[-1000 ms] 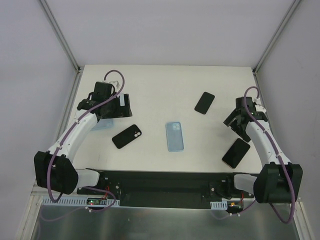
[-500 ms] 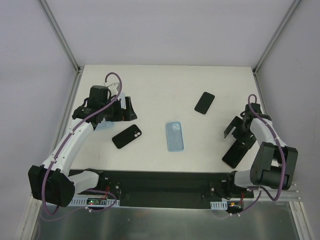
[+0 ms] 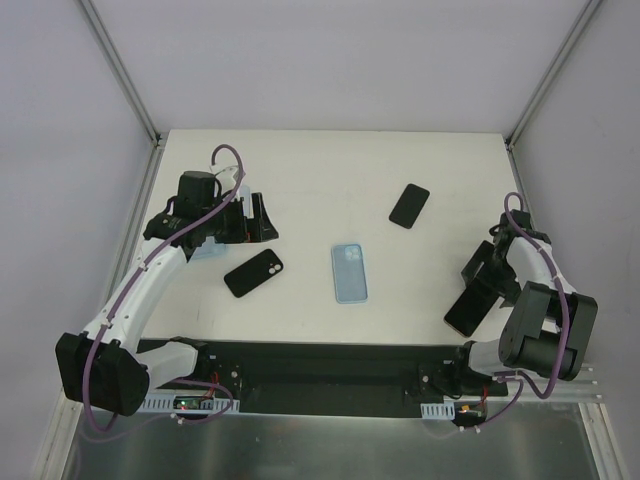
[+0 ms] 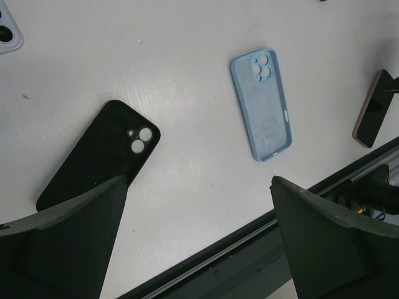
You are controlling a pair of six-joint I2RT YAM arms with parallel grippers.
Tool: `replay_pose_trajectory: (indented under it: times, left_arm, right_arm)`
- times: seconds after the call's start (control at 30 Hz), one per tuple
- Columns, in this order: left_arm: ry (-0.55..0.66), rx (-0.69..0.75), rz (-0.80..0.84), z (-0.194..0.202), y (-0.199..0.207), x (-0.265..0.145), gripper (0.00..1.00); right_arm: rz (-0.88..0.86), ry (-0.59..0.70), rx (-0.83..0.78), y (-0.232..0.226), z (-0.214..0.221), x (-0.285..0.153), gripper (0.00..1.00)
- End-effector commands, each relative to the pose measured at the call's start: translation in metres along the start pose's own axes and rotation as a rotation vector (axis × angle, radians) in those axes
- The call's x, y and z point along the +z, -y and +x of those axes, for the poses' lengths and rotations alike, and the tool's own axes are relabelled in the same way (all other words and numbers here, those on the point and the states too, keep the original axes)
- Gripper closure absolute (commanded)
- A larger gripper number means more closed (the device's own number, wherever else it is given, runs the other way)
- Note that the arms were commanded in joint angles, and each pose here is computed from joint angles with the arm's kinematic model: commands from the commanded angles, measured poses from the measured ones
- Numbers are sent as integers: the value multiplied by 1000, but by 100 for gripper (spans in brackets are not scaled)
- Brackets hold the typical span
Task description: Put the phone into the phone case
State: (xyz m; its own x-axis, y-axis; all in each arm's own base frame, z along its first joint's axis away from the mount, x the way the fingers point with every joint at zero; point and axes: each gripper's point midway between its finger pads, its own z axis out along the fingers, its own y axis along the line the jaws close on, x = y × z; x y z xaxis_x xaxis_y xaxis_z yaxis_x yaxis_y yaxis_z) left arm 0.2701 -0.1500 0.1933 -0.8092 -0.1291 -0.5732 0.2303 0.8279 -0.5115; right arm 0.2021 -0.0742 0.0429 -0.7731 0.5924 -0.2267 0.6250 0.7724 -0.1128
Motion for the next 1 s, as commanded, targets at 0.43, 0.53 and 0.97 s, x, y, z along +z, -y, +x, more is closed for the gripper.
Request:
replay_pose_trajectory:
  times: [0.43, 0.53, 0.97]
  left_arm:
    - [25, 7, 70, -2, 16, -7, 2]
    - [26, 6, 63, -2, 15, -6, 2]
    - [-3, 37, 79, 6, 23, 0, 2]
  right_arm:
    - [-48, -48, -64, -11, -6, 18, 4]
    - [-57, -69, -63, -13, -4, 21, 4]
    - [-267, -83, -160, -67, 2, 16, 19]
